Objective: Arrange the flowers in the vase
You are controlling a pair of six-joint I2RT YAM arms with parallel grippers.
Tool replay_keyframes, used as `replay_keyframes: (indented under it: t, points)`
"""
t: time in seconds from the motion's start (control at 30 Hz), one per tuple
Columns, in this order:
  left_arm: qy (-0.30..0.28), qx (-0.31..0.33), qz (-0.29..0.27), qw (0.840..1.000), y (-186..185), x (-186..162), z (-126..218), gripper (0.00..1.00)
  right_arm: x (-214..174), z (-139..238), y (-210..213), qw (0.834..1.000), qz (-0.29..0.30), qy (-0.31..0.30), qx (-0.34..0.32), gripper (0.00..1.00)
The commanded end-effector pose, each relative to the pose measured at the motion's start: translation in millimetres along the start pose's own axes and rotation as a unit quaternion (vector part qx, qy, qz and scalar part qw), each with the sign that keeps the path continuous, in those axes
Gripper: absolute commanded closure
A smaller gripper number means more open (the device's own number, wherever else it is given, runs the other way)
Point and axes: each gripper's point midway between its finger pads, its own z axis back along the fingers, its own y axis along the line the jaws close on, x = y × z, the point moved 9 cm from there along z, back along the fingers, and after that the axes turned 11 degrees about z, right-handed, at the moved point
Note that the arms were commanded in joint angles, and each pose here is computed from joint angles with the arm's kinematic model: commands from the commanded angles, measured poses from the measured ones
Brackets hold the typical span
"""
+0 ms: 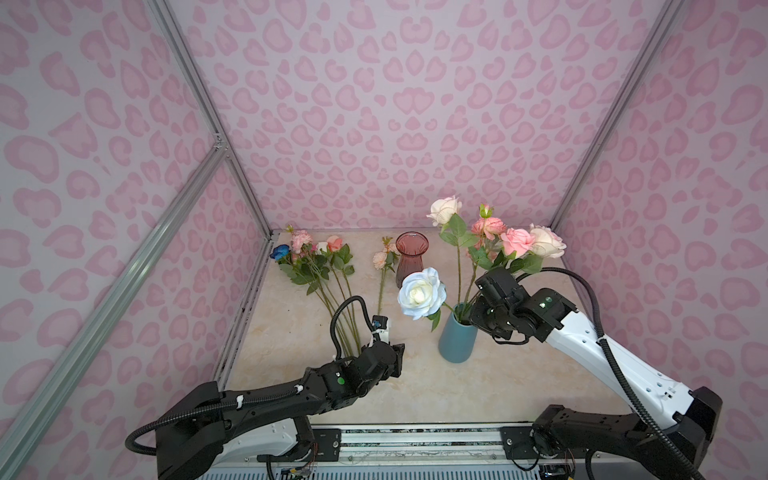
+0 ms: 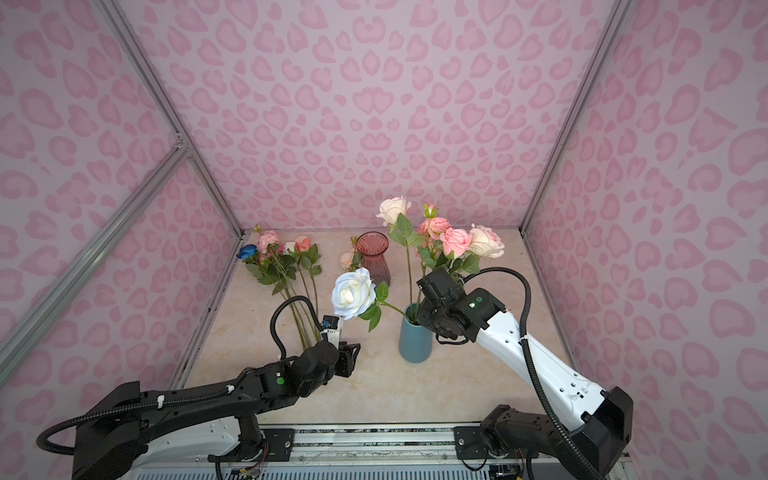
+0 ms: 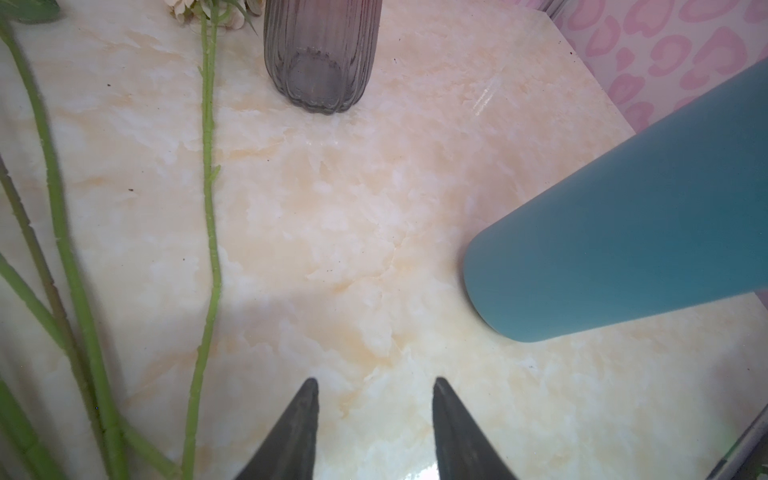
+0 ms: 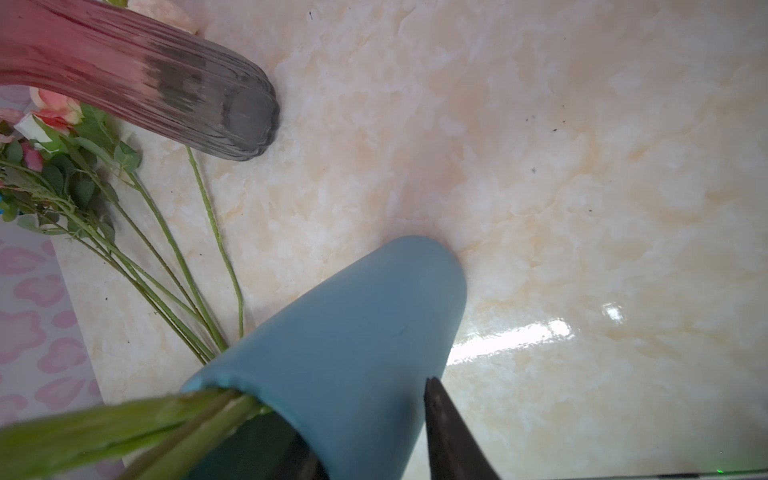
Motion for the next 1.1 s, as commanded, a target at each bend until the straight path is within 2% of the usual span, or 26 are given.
replay_keyframes:
  t: [0.0,0.23,0.6,0.83,1.07]
  points:
    - [-0.012,0.013,-0.006,1.000,3,4,5,0.54,-4,-5,-5,1.000,0.018,0.016,-0.019,0.67]
    - [-0.028,0.019,-0.008,0.999,7,11,16,0.53,-4,-6,-7,0.999,0.032,0.015,-0.024,0.81]
    - [-0.039,0.025,-0.012,0.999,7,17,24,0.53,8,3,-2,0.997,0.070,0.000,-0.036,0.94]
    - [-0.043,0.023,-0.011,0.999,7,21,29,0.52,26,16,4,0.993,0.103,-0.017,-0.050,0.97]
    - [-0.049,0.024,-0.015,0.998,7,26,37,0.53,65,19,19,0.982,0.162,-0.045,-0.089,0.99]
